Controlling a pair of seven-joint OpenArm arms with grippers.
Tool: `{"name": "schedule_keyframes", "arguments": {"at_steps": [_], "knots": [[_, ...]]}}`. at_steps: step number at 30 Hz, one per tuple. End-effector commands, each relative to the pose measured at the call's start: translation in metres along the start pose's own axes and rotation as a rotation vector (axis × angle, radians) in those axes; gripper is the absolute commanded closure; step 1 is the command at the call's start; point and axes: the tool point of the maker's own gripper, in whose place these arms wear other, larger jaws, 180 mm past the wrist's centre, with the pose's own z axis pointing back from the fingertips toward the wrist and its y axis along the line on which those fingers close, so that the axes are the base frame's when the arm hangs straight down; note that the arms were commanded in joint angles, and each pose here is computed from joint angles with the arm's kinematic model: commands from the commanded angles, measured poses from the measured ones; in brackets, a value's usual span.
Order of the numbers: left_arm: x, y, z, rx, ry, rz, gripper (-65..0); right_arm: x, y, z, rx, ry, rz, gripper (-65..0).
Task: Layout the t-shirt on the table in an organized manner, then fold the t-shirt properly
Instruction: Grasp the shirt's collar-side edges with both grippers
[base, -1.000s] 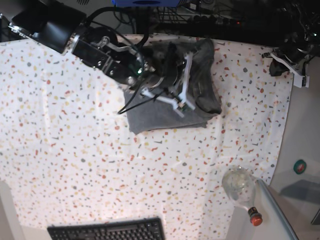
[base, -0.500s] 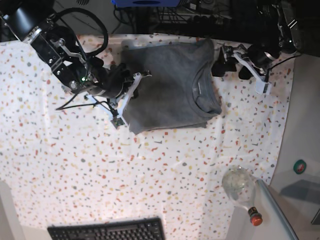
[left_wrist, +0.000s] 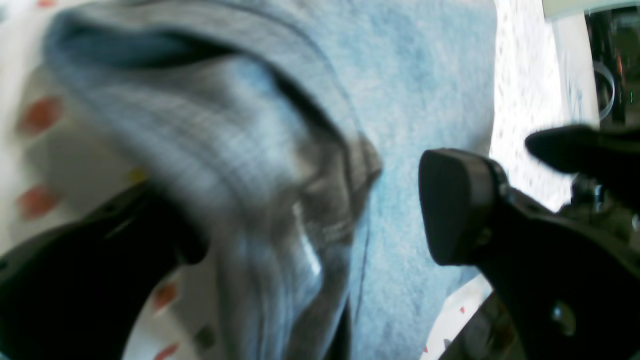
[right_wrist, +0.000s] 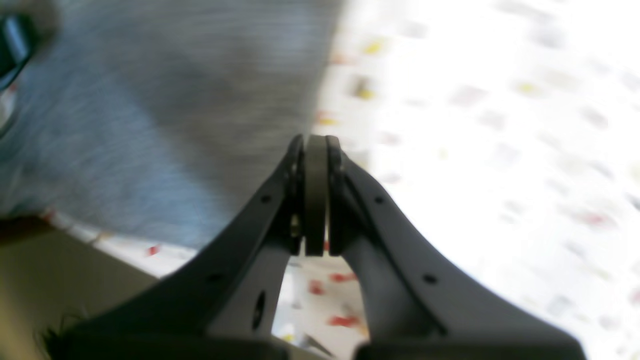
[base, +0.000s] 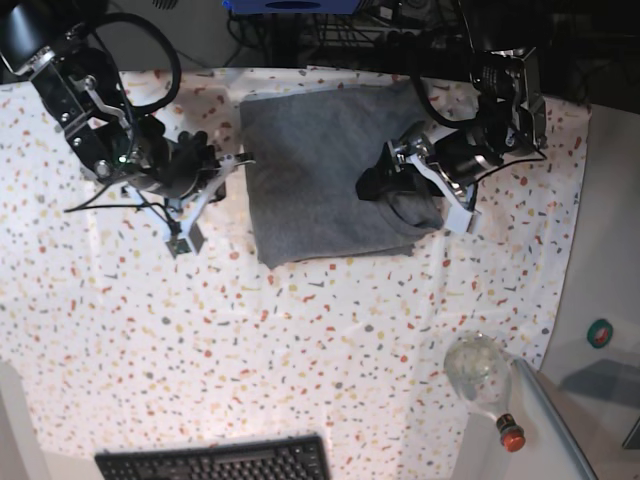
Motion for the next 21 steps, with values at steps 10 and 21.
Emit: {"name": "schedule_keyframes", "arguments": {"at_steps": [10,21], "knots": [[0.013,0.037,0.075,0.187,-0.083,-0.068,-54.8,0.026,-0.006,0.015,0.013,-0.089,0.000,0.0],[0.080,0.036,0.043,0.123,-0.151,-0.083,-54.8,0.031,0.005,0.014,0.036,-0.105,-0.007,0.0]]}}
